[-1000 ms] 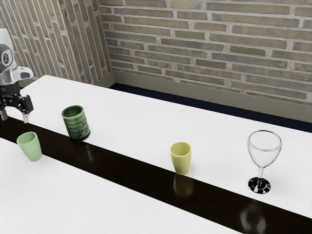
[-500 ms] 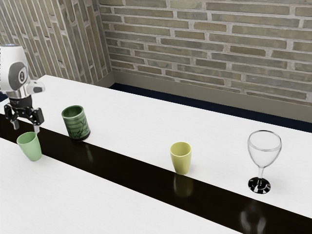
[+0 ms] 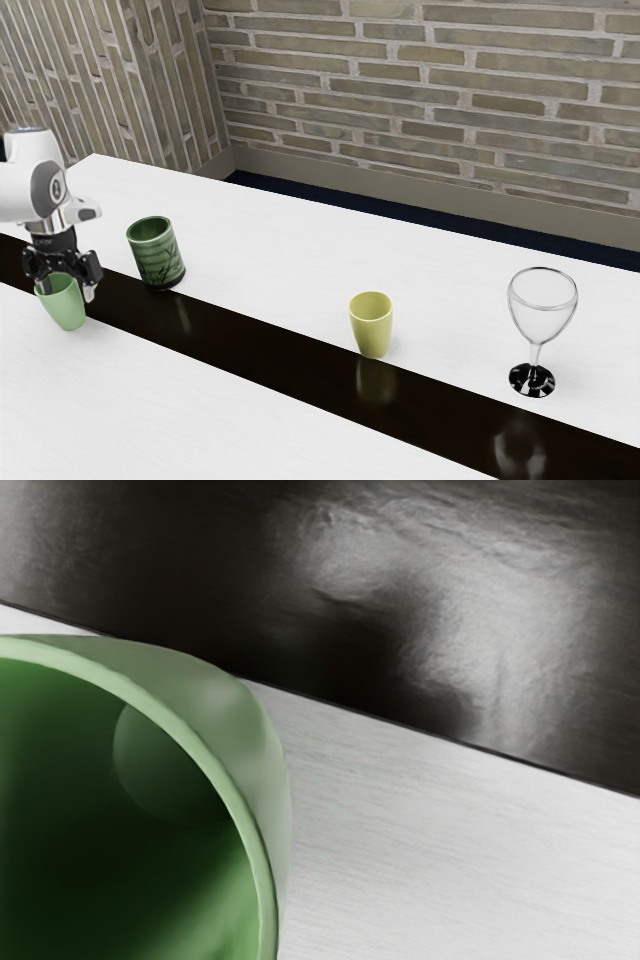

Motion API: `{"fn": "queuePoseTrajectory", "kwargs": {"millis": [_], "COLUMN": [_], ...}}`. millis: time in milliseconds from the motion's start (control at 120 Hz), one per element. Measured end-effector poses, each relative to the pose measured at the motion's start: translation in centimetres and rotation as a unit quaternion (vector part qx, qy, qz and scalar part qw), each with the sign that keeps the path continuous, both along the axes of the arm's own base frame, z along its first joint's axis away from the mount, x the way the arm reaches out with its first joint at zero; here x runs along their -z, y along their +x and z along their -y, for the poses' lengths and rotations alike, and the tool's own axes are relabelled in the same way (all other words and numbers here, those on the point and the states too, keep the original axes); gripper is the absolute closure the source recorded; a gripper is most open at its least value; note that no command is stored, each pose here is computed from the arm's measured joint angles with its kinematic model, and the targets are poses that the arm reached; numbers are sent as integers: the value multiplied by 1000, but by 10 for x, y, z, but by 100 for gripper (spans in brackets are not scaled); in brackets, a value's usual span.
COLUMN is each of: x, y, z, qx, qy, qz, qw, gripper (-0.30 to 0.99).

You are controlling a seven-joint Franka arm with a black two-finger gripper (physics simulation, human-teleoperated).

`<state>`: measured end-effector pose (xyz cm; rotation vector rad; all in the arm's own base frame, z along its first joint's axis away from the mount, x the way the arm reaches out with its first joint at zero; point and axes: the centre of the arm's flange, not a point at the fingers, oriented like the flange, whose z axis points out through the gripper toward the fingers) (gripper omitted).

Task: Place the left cup onto the right cup

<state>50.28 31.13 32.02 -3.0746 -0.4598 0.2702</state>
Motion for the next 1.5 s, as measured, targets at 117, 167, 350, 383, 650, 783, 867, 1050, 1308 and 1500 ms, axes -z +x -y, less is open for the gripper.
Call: {"fn": "queuePoseTrajectory", "kwargs": {"millis": [117, 167, 350, 383, 650, 783, 867, 1050, 1308, 1500], "x": [7, 8, 9, 9, 7, 1, -8, -27, -18, -28], "y": [0, 0, -4, -4, -2, 1, 3, 21, 55, 83], "z": [2, 2, -5, -5, -4, 1, 6, 47, 138, 222], "qx": [3, 3, 0, 1, 9, 18, 26, 64, 127, 186], "qy": [0, 1, 3, 4, 9, 12, 14, 9, -12, -8], "qz": [-1, -1, 1, 0, -1, 0, 3, 7, -7, 1], "qw": [1000, 1000, 1000, 1000, 1000, 1000, 1000, 998, 992, 982], "gripper": [9, 17, 55, 59, 74, 77, 77, 78, 79, 79]}}
